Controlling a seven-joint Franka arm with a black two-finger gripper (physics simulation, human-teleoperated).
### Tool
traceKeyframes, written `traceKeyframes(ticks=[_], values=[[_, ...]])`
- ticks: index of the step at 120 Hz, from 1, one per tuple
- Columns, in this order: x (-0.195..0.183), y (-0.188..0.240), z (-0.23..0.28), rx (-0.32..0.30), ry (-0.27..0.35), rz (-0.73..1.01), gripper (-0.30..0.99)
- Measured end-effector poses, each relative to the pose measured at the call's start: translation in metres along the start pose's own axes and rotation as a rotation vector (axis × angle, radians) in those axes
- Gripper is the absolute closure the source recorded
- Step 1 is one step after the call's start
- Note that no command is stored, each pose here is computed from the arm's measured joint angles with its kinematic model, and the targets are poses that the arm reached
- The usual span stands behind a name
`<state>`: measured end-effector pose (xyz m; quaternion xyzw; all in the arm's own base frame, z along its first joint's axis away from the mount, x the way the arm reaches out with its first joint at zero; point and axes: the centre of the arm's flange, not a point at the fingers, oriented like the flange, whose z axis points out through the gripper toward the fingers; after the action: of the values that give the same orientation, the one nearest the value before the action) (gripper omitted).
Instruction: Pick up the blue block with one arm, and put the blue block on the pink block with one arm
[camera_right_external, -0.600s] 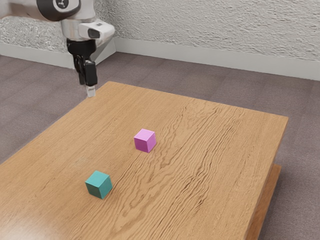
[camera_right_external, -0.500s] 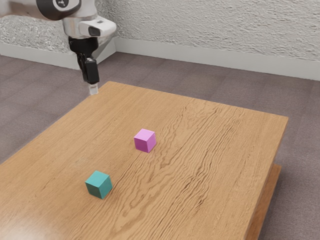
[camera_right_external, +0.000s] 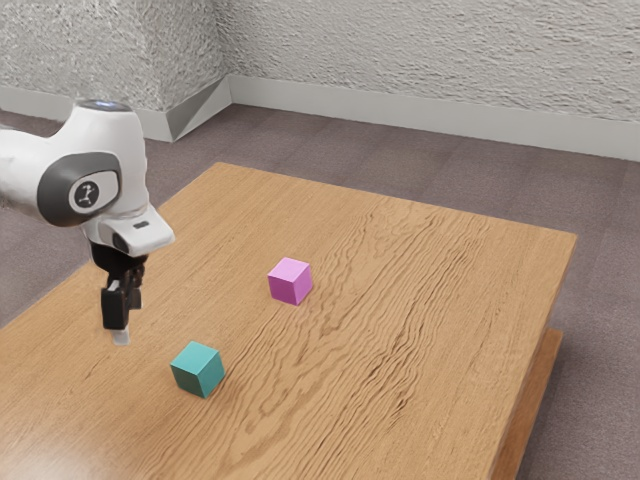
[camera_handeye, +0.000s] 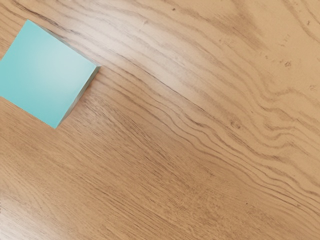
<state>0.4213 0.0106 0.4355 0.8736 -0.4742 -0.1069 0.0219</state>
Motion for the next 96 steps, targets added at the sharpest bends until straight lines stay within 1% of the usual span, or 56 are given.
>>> traceKeyframes(ticks=[8,16,33,45,62,96], values=[[0.011,-0.018,0.022,0.0,0.007,0.06,0.0],[0.019,-0.031,0.033,0.015,0.019,0.115,0.0],[0.032,-0.053,0.062,0.025,0.038,0.204,0.0],[0.04,-0.063,0.076,0.047,0.055,0.259,0.0],[0.048,-0.073,0.08,0.091,0.072,0.323,0.0],[0.059,-0.086,0.121,0.1,0.092,0.405,0.0]])
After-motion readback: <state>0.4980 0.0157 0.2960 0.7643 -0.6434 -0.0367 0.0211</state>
